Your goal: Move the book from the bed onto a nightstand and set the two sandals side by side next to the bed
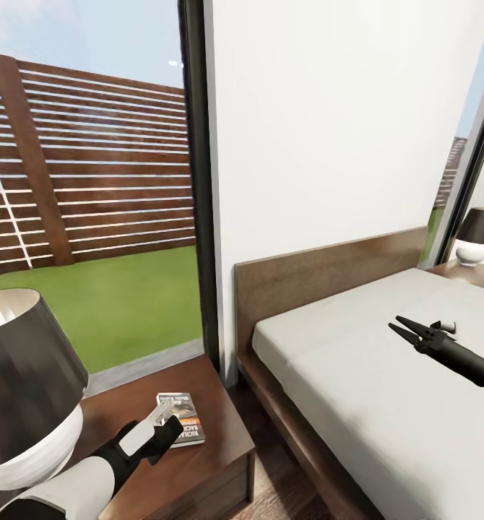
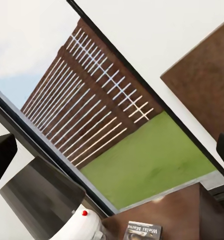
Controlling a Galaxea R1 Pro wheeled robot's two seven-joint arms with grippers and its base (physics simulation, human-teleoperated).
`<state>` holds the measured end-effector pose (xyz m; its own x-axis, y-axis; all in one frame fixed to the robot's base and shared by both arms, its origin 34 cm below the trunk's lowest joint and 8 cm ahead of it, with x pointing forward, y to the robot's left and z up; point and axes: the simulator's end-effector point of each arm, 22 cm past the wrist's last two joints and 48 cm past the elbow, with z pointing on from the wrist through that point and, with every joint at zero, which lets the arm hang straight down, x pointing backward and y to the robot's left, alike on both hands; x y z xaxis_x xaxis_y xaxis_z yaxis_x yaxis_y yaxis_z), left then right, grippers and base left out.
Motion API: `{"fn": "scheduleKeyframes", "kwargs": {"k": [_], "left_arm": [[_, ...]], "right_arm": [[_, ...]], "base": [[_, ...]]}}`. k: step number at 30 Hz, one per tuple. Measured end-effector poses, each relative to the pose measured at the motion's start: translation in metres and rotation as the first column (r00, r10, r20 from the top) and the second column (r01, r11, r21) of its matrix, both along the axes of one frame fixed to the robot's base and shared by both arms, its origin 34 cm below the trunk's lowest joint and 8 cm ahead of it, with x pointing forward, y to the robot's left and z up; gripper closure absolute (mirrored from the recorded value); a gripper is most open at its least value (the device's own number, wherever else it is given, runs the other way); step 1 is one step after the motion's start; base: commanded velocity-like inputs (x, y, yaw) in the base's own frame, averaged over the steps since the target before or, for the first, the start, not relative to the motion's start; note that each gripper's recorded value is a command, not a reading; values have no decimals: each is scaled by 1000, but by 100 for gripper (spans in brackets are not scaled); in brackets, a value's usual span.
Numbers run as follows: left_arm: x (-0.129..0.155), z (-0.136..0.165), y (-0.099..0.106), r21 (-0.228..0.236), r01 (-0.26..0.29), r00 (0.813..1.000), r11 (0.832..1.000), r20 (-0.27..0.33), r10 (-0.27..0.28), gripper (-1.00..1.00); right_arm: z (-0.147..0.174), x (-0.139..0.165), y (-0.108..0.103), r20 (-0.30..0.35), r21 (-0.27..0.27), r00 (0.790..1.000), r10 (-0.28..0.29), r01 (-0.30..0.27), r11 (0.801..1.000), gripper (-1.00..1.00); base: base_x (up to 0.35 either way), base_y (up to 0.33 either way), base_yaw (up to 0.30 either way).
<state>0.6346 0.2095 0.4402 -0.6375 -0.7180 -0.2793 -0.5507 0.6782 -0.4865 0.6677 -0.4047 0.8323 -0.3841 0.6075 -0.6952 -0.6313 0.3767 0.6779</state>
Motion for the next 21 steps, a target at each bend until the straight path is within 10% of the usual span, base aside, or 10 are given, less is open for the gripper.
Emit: {"fn": "scheduleKeyframes", "kwargs": {"k": [21], "left_arm": [[1,1,0,-3,3,1000,1000,6,-3,100]], "right_arm": [[0,0,0,0,0,1000,0,0,1000,-100]], "base": [[0,0,0]]}}
